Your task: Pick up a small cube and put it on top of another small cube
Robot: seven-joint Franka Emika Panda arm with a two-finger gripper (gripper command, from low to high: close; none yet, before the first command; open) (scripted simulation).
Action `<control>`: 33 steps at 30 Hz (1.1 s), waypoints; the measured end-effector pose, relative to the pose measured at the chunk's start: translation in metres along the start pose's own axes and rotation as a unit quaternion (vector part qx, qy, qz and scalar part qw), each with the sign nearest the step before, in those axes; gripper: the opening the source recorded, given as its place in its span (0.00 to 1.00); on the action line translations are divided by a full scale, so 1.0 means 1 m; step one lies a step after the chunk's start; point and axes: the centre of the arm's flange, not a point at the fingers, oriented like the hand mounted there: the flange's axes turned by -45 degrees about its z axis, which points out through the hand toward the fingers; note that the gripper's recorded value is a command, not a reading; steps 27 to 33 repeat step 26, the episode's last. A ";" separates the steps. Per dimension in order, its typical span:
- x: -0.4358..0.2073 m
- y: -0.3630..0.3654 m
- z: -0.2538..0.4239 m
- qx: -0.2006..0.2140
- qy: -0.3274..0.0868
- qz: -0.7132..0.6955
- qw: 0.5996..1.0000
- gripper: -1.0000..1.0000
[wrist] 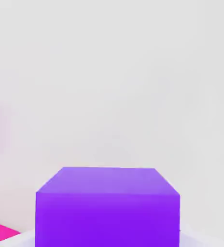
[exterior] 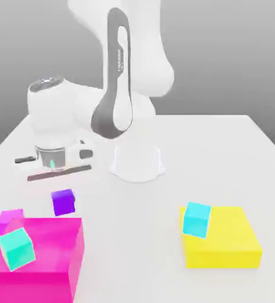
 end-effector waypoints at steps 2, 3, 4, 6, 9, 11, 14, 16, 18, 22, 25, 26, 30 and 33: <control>-0.016 -0.016 -0.013 0.002 -0.004 -0.031 1.000 0.00; -0.025 -0.023 -0.019 0.001 -0.005 -0.048 0.999 0.00; -0.035 -0.031 -0.026 0.000 -0.006 -0.065 0.998 0.00; -0.053 -0.046 -0.041 -0.001 -0.007 -0.098 0.995 0.00; -0.078 -0.067 -0.065 -0.003 -0.004 -0.146 0.989 0.00; -0.095 -0.078 -0.081 -0.004 0.000 -0.177 0.984 0.00; -0.119 -0.093 -0.106 -0.005 0.009 -0.222 0.975 0.00; -0.136 -0.094 -0.114 -0.011 0.011 -0.241 0.970 0.00; -0.146 -0.090 -0.096 -0.015 0.012 -0.250 0.968 0.00; -0.147 -0.088 -0.057 -0.016 0.011 -0.252 0.968 1.00; -0.147 -0.088 -0.057 -0.016 0.011 -0.252 0.968 1.00; -0.147 -0.088 -0.057 -0.016 0.011 -0.252 0.968 1.00; -0.147 -0.088 -0.057 -0.016 0.011 -0.252 0.968 1.00; -0.147 -0.088 -0.057 -0.016 0.011 -0.252 0.968 1.00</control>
